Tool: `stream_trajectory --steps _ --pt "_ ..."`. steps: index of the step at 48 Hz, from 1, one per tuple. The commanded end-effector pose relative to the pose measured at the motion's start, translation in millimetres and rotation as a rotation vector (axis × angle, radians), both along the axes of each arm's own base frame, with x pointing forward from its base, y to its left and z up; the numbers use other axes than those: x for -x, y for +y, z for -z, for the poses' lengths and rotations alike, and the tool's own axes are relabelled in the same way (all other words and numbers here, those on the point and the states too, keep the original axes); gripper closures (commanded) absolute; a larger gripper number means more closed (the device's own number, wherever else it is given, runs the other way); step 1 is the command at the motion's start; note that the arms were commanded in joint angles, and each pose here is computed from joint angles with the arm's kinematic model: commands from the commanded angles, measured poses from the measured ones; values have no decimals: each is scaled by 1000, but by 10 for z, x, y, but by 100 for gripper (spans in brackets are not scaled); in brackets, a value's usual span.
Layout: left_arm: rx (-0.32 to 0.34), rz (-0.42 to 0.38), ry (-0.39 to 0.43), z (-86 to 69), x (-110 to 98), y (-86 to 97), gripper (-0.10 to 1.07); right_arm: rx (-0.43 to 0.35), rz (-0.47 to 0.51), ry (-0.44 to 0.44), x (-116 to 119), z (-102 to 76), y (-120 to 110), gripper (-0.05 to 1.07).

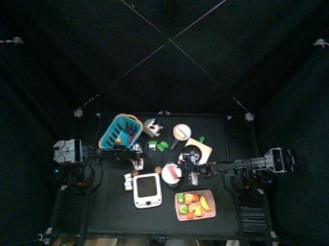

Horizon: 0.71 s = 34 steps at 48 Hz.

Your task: Grab apple half

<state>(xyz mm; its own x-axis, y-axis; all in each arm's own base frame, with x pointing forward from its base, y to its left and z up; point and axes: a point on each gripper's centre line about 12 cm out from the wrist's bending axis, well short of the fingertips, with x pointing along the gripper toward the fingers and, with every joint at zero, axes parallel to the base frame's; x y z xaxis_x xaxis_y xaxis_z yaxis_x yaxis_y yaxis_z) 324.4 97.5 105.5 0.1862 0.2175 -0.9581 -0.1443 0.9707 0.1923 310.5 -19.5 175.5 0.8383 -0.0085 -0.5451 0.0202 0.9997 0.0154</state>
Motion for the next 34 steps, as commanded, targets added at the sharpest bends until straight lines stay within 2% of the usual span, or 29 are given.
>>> stream_trajectory --steps 1,12,24,34 --pt "-17 2 -52 -222 -63 -1 20 1 8 -35 -43 -118 -24 11" --pt "-28 53 -89 -436 -109 -193 20 2 9 -34 -47 -117 -26 11" --pt "-23 86 -96 -452 -135 -324 20 1 9 -33 -43 -112 -25 11" --pt "-18 86 -98 -457 -132 -340 20 2 9 -34 -42 -117 -25 11"
